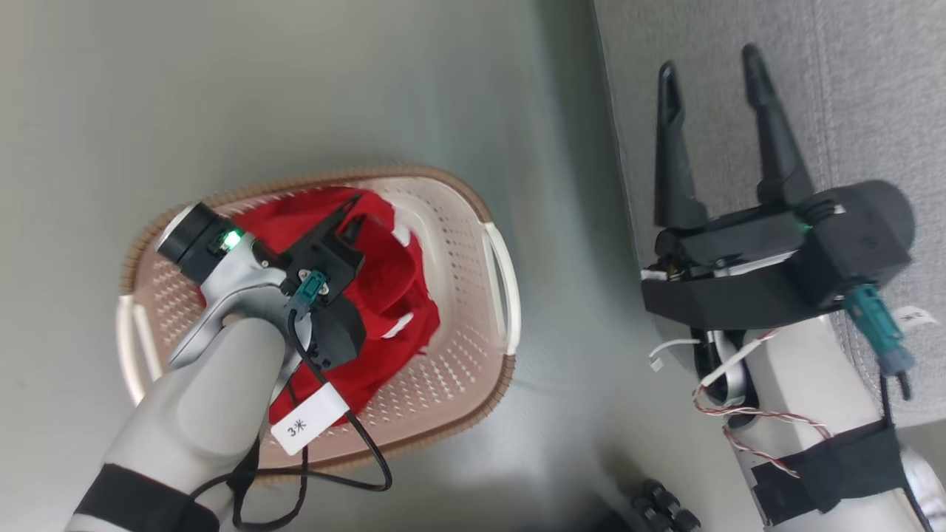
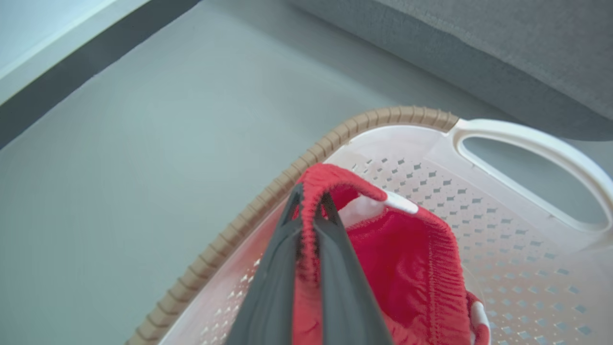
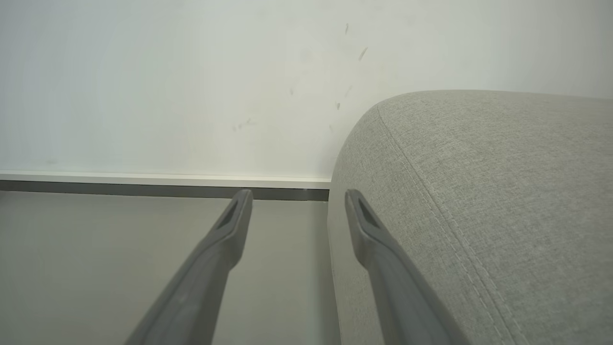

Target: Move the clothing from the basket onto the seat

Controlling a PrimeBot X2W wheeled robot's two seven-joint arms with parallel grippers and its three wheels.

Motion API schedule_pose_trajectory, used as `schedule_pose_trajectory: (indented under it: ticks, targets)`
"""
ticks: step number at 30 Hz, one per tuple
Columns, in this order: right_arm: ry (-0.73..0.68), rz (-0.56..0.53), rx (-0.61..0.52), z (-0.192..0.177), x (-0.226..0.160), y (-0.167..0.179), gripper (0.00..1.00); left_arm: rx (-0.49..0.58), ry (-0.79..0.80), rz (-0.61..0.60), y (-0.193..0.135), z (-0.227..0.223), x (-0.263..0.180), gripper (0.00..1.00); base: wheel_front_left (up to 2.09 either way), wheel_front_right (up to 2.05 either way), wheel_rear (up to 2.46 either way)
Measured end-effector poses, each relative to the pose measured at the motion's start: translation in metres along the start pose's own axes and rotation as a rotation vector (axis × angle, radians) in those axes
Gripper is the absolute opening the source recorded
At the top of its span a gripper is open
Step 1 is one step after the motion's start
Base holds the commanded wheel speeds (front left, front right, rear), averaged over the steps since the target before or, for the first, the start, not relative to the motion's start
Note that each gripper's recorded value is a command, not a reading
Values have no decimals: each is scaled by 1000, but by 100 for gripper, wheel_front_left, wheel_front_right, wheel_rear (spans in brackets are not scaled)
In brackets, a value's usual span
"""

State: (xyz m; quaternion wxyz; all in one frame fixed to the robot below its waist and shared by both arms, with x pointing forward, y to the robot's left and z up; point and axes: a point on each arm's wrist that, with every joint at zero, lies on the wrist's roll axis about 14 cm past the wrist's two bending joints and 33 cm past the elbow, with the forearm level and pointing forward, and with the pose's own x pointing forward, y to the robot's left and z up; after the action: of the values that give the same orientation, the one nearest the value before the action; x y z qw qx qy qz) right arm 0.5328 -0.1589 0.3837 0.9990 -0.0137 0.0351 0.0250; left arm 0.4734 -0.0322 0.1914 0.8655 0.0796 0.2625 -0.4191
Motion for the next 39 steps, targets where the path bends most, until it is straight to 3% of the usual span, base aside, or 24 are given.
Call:
schedule_pose_trajectory:
  ticks: [10, 17, 25, 39]
  targets:
    - [14, 85, 47, 13, -6, 28, 100, 27, -218, 133, 45, 104, -30, 0, 0, 0, 0]
    - [3, 145, 87, 32, -12, 50, 100, 64, -368, 193, 57, 174, -64, 0, 0, 0, 0]
    - [3, 252, 106, 53, -33, 80, 100, 119, -565, 215, 50, 264, -113, 0, 0, 0, 0]
    - [-4, 408, 49, 80, -71, 104, 100, 186, -744, 202, 14, 358, -168, 0, 0, 0, 0]
